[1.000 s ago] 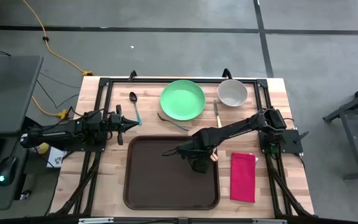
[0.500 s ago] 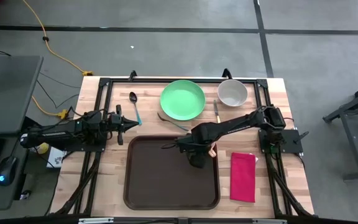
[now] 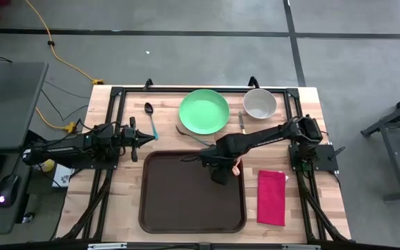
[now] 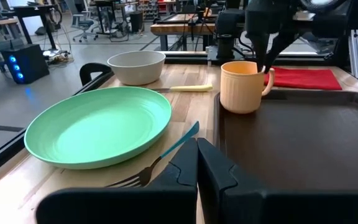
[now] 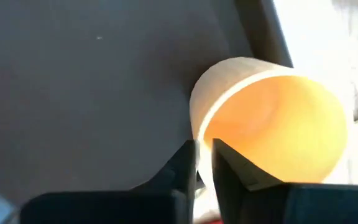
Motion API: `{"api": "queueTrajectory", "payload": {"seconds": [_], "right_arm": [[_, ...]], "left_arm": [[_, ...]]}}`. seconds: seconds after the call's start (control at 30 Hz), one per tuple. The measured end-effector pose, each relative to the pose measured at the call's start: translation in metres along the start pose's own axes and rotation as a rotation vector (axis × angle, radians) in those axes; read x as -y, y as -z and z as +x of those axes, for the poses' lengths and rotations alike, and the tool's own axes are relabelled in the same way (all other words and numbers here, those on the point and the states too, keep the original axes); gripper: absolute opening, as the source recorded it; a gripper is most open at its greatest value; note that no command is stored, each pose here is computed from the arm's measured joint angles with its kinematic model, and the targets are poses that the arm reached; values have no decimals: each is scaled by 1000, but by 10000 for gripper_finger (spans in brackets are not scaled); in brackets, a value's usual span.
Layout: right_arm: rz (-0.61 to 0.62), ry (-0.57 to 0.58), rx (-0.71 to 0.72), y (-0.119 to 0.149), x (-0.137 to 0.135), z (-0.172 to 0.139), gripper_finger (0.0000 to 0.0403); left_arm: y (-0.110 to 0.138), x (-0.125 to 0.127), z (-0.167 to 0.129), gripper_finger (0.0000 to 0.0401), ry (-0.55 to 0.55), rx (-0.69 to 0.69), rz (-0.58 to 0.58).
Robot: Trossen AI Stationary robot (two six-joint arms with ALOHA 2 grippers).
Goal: Set up tray
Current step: Put the light orange mug on the black serving tray, then put the green plate on the black serving tray
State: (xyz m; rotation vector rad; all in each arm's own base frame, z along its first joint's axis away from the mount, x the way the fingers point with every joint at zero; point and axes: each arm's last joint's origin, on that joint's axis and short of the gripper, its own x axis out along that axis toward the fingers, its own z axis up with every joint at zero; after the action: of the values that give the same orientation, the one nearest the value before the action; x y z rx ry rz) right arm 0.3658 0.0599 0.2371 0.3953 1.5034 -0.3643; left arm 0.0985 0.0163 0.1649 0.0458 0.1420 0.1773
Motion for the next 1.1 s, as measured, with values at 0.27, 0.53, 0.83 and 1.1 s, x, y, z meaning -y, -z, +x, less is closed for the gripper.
{"api": "queueTrajectory", "payload": {"seconds": [0.27,0.53,0.83,1.1], "right_arm": [[43,-139,33,5,6,-29,136],[61,-166,428,-17,51,-83,171],[-24,-186,474,-65,123,-72,172],[-296,-165,339,-92,136,-29,172]], "left_arm": [[0,0,0,31,0,0,0],[0,0,0,31,-1,0,0],[0,0,0,31,-1,0,0],[0,0,0,31,-2,0,0]]}}
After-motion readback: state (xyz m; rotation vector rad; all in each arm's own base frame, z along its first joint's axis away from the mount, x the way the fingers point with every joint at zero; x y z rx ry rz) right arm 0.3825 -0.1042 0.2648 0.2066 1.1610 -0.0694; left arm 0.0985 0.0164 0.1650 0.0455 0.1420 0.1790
